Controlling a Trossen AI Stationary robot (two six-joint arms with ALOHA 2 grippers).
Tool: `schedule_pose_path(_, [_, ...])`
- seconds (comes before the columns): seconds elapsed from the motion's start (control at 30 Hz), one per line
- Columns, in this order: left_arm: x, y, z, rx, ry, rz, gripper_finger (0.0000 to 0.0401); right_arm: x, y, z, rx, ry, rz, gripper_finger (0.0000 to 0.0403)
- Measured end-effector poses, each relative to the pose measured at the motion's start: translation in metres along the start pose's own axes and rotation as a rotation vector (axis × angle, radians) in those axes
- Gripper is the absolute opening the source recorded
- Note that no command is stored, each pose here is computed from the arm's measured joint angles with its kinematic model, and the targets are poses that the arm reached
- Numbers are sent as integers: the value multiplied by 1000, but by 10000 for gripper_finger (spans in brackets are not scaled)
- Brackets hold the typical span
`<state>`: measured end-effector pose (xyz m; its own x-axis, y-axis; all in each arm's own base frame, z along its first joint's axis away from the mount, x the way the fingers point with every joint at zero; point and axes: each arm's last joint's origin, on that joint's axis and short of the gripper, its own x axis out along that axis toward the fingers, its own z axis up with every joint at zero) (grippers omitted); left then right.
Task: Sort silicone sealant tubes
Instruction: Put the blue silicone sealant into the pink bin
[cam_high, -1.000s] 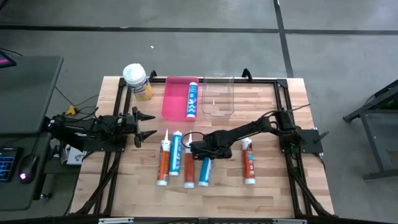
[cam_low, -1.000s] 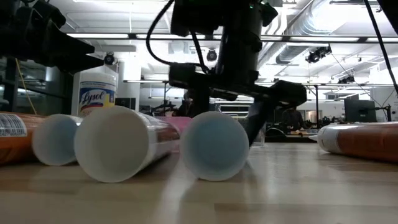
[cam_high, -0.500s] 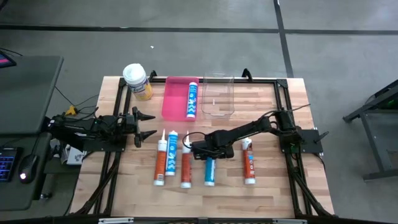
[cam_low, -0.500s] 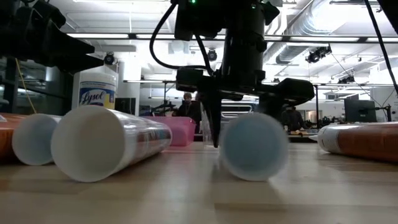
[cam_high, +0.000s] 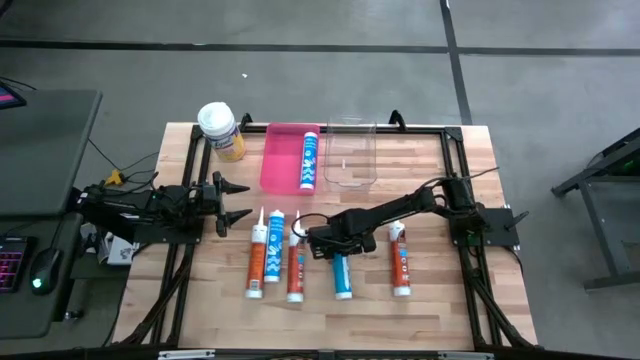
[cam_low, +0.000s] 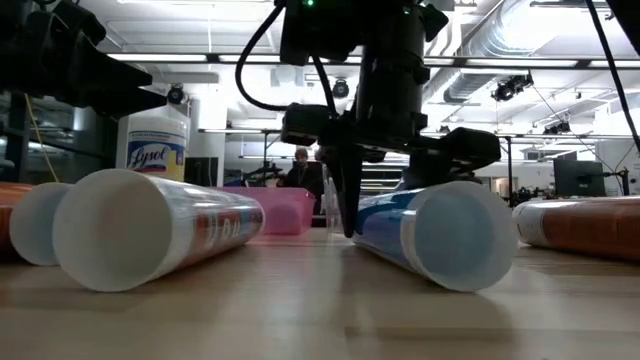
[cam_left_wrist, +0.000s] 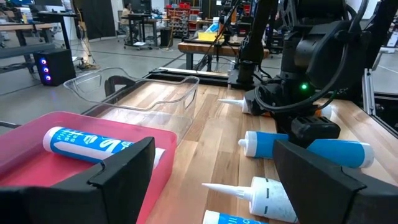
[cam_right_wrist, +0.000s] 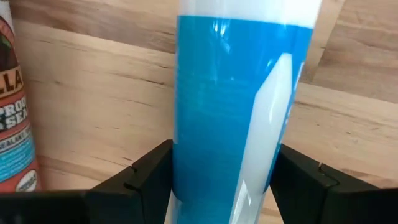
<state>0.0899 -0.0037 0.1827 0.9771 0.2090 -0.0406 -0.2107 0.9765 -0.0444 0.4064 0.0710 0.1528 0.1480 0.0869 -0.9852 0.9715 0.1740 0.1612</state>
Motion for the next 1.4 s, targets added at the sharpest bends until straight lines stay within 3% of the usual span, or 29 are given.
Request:
schedule_pose_path(0.57, [0, 0, 0, 0, 0, 0, 319, -30, 1, 8, -97, -7, 87, 218])
schedule_pose_path(0.77, [0, 0, 0, 0, 1, 0, 319, -54, 3, 21, -160, -44, 189, 218])
schedule_pose_path(1.07, [0, 0, 0, 0, -1, 0, 319, -101, 5, 76, -235, -193, 418, 216])
schedule_pose_path(1.4, [0, 0, 0, 0, 0, 0, 319, -127, 0, 152, -283, -301, 662, 216])
